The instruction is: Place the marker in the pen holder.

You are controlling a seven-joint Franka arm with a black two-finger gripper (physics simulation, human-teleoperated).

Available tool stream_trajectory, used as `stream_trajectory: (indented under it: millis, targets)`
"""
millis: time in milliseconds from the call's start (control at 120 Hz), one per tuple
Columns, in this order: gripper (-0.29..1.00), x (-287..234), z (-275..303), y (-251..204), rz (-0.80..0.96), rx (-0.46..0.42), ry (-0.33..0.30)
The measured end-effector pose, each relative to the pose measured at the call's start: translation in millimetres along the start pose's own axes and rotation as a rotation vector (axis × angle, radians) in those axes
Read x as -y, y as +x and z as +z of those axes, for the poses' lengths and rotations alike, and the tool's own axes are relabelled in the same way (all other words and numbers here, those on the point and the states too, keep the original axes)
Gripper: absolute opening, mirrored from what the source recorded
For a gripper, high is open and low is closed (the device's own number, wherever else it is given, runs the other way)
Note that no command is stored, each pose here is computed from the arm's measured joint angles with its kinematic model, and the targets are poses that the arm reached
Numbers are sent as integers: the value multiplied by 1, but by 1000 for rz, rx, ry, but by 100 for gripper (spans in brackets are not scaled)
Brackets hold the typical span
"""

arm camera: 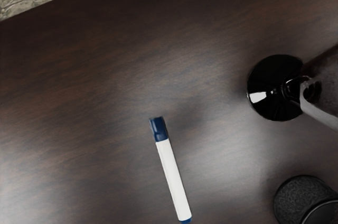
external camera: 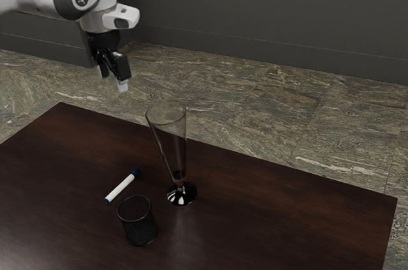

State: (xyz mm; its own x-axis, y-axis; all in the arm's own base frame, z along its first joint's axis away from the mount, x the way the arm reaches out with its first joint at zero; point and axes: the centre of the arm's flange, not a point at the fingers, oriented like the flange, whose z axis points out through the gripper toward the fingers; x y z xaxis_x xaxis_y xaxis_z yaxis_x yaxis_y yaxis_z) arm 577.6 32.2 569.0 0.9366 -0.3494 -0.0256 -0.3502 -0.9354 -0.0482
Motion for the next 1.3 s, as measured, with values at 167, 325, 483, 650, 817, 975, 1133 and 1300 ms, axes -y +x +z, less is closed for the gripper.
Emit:
stream_trajectory:
  millis: [167,325,483,650,817,975,1133,1300]
  targets:
    - [70,-2,-4,5,63,-34,14]
    - [70,-23,74,-17,82,13,-38]
    - [70,-28,124,-18,57,9,-43]
    - [70,-28,166,-22,-3,-14,0]
    - [69,17,201,-33,-182,-37,13]
    - [43,18,230,-25,-258,-33,17]
    - [31,14,263,-18,-303,-15,15]
    - [26,11,293,-13,-346,-9,9]
